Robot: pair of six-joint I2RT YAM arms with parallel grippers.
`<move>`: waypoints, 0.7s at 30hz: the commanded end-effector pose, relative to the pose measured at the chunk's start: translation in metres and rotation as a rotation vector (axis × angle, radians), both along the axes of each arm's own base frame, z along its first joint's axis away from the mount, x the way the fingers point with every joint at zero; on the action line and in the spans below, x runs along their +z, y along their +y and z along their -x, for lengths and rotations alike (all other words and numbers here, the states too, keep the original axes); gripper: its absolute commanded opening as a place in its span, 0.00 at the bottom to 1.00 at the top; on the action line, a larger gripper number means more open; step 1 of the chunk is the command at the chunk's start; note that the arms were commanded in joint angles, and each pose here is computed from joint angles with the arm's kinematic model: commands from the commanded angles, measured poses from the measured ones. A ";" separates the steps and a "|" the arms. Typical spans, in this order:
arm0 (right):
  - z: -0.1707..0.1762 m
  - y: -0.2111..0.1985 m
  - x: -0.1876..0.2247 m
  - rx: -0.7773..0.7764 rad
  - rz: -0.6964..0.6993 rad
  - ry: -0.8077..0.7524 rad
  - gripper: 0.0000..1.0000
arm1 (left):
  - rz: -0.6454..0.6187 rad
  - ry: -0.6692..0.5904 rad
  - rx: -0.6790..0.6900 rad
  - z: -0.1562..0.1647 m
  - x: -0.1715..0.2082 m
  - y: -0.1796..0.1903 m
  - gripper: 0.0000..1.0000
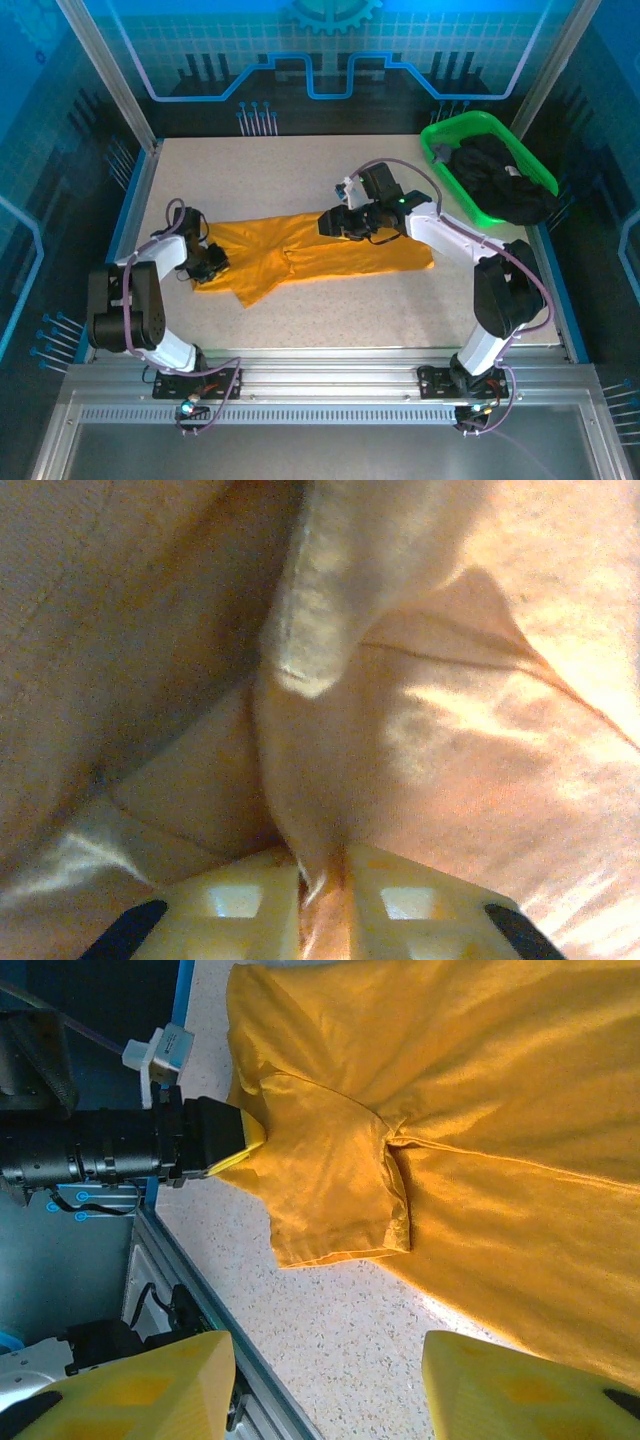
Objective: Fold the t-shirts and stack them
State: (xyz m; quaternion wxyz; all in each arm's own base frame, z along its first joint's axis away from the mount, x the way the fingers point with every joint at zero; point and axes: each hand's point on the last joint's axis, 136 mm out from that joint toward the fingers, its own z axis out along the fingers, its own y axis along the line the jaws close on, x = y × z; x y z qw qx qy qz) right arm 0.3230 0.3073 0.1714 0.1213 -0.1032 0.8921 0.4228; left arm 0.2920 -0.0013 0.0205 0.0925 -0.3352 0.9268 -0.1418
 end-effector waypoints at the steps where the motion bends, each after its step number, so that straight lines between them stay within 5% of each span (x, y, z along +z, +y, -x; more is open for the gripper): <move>1: -0.002 0.006 0.003 0.013 -0.001 -0.006 0.53 | 0.026 -0.004 0.009 0.008 0.007 -0.008 0.16; 7: -0.005 0.007 0.002 0.010 0.006 -0.001 0.53 | 0.026 -0.043 0.033 0.003 0.024 -0.007 0.00; 21: -0.004 0.004 -0.002 0.002 0.030 0.009 0.52 | 0.107 -0.072 0.186 -0.027 0.075 -0.008 0.00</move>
